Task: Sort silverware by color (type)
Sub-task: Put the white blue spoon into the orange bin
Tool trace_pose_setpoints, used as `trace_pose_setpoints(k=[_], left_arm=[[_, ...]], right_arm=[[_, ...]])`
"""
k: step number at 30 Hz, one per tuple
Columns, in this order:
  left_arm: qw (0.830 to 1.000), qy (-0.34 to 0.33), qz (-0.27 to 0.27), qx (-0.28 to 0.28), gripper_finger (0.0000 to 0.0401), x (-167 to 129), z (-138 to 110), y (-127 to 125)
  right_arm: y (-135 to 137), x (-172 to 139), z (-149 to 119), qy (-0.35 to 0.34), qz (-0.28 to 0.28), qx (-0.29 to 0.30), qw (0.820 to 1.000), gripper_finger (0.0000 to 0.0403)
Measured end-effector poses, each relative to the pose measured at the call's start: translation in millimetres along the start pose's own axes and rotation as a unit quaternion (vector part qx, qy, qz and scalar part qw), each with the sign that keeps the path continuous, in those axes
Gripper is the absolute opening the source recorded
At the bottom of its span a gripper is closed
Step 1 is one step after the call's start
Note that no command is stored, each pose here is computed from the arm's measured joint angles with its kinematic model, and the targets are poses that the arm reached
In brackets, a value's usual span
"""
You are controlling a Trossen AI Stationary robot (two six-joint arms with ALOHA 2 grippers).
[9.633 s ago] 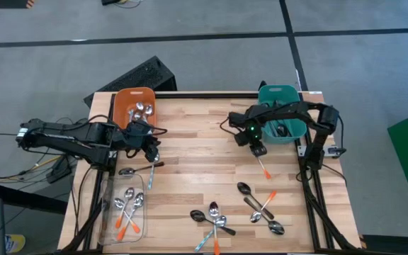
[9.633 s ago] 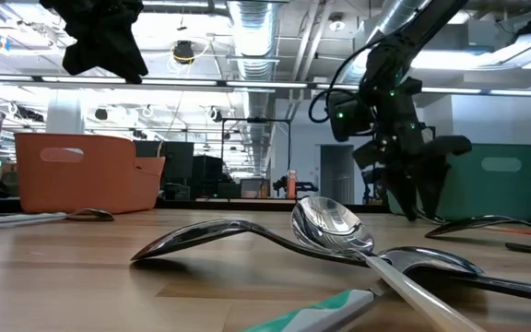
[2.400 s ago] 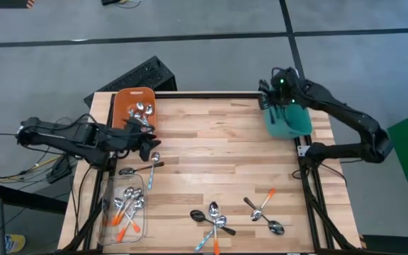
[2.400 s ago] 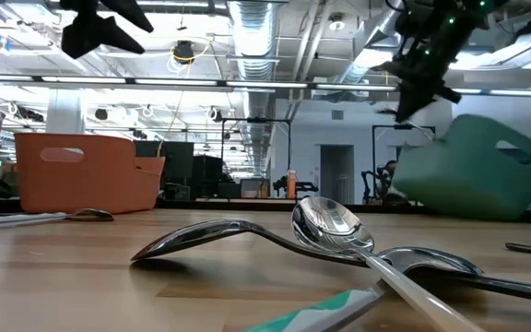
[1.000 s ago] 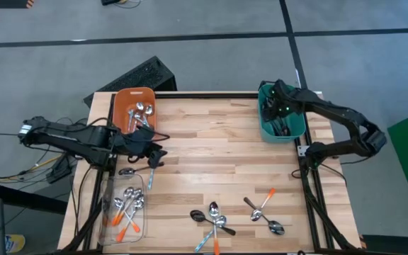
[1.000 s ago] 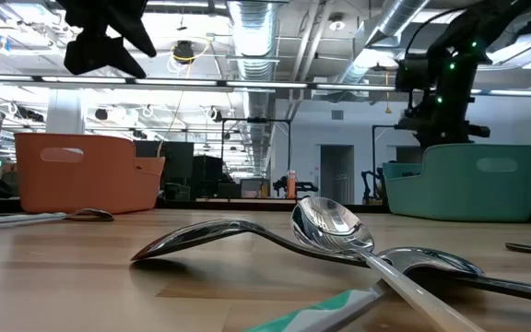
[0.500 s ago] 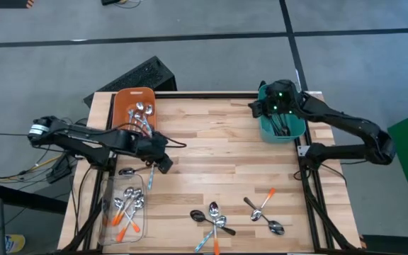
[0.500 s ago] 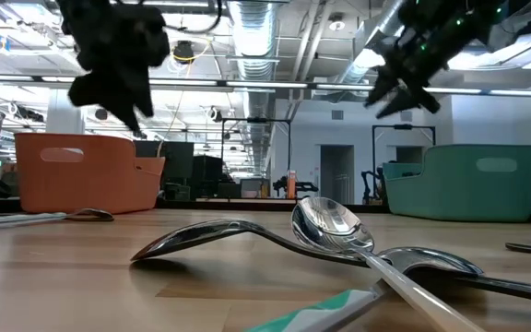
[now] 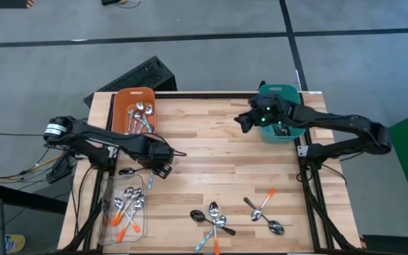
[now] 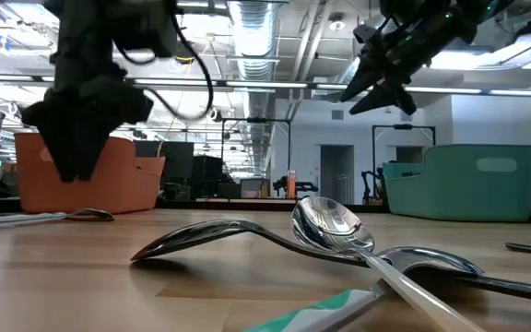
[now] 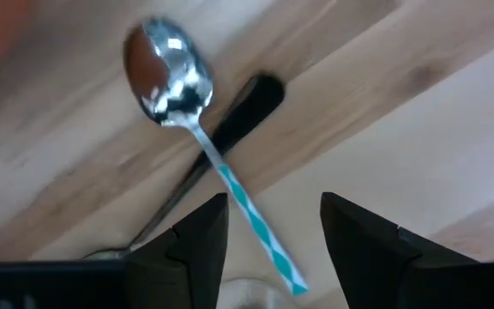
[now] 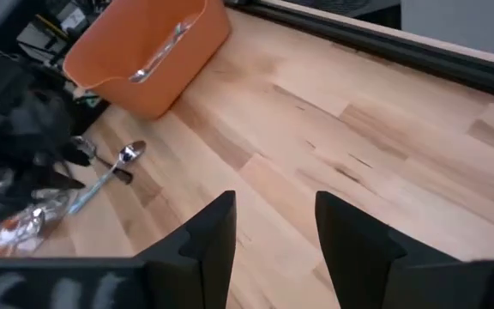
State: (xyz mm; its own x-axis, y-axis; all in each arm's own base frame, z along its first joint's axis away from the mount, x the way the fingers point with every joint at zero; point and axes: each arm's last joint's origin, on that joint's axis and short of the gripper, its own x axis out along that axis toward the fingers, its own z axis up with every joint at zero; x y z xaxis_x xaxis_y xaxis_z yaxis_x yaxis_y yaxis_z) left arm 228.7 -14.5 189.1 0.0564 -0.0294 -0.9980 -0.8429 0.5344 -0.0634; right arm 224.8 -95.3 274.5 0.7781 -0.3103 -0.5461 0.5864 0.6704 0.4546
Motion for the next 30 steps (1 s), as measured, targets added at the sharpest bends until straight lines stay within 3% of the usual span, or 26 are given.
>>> trace_pose_setpoints(k=[10,21,30], left_arm=[[0.996,0.065,0.063,-0.017,0.0143,38.6,-0.6,4.5],[0.999,0.037,0.017,0.005,0.0084,52.8,0.7,6.1],[0.999,0.040,0.019,0.019,0.0020,56.1,-2.3,12.0]], right_arm=[[0.7,0.3,5.1,-0.022,0.010,-0.002,1.000,0.0180],[-7.9,-0.1,10.4,-0.031,-0.004,0.003,0.999,0.0180],[-6.7,-0.1,11.0,-0.035,0.002,0.002,0.999,0.0180]])
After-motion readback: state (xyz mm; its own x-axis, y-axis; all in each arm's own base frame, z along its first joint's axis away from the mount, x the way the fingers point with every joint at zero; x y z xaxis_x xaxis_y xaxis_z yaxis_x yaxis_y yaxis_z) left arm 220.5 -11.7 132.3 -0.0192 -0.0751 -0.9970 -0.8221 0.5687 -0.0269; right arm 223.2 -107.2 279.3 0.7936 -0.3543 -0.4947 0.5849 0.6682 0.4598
